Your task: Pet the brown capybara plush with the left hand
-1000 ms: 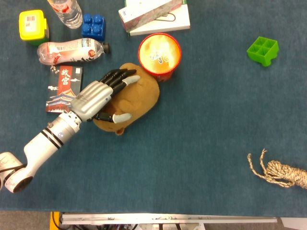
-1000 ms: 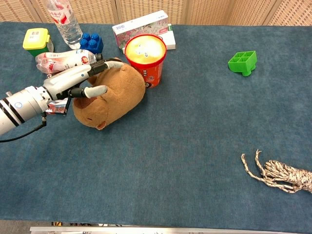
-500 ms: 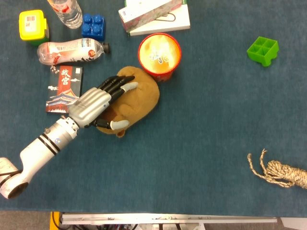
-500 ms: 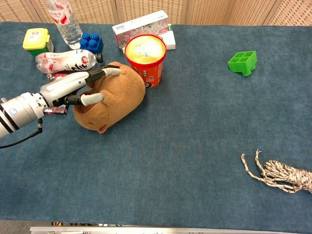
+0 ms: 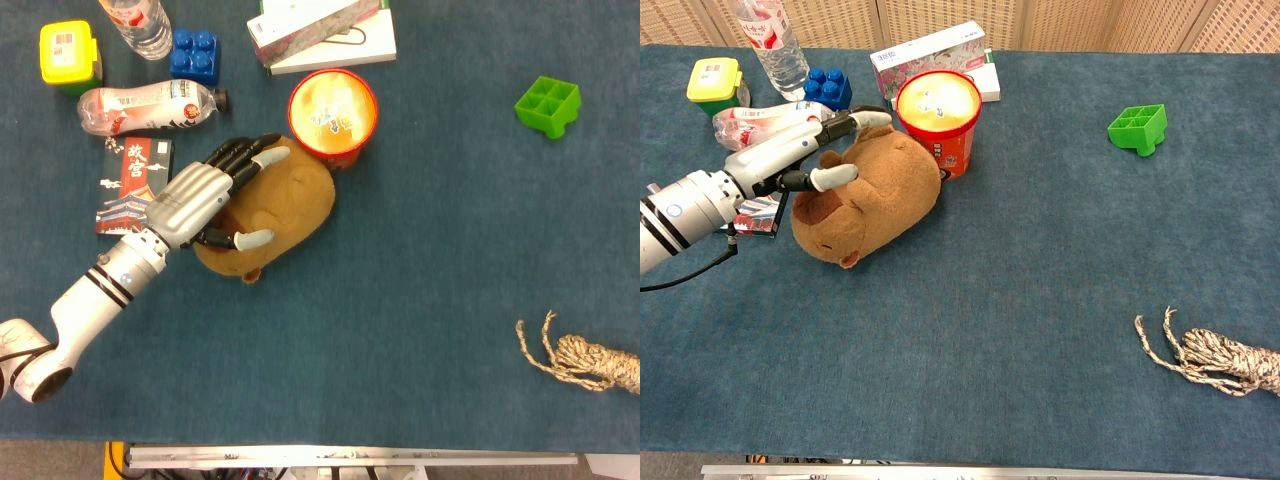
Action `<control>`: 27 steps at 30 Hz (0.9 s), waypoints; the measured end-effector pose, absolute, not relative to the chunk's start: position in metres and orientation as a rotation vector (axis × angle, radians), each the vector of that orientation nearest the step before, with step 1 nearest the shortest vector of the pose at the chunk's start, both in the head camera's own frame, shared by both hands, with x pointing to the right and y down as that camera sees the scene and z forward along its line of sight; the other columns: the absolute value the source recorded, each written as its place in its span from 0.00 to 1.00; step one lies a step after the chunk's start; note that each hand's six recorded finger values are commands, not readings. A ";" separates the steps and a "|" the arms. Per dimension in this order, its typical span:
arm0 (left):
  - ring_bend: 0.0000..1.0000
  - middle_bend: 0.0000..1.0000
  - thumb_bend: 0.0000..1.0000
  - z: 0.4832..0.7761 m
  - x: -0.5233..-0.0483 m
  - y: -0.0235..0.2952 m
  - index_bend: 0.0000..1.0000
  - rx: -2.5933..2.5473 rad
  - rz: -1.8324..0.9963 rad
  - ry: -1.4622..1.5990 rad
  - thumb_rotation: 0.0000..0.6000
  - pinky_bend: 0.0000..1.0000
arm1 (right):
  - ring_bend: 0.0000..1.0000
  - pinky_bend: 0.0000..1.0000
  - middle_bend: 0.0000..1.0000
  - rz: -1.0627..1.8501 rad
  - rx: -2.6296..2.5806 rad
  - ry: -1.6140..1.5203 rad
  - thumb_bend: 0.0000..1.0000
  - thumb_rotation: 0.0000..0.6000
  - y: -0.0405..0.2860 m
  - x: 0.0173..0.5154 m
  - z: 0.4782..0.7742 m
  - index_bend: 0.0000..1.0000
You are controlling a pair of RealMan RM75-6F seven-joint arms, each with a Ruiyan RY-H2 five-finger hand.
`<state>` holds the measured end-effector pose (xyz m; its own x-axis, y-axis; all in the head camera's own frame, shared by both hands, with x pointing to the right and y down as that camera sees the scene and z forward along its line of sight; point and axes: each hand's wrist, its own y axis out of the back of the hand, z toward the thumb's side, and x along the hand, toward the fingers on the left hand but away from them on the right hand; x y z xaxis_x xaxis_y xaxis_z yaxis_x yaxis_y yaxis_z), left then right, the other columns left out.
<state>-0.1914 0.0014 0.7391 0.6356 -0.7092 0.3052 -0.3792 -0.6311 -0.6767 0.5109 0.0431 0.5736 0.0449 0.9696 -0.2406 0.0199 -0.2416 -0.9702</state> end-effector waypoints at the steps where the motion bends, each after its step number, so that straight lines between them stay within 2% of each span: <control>1: 0.00 0.00 0.07 0.741 -0.191 0.002 0.00 -2.287 -0.765 0.842 0.16 0.00 | 0.19 0.20 0.33 1.343 -1.425 -1.071 0.19 1.00 0.043 0.511 0.574 0.27; 18: 0.00 0.00 0.07 0.752 -0.182 0.034 0.00 -2.334 -0.740 0.738 0.15 0.00 | 0.19 0.20 0.33 1.343 -1.433 -1.067 0.19 1.00 0.043 0.509 0.576 0.27; 27: 0.00 0.00 0.07 0.748 -0.180 0.031 0.00 -2.297 -0.686 0.737 0.16 0.00 | 0.19 0.20 0.33 1.344 -1.427 -1.071 0.19 1.00 0.044 0.511 0.575 0.27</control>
<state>-0.1804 0.0306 0.7478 0.7088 -0.6482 0.2784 -0.3243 -0.6499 -0.6874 0.5105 0.0444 0.5748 0.0436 0.9690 -0.2432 0.0210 -0.2443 -0.9695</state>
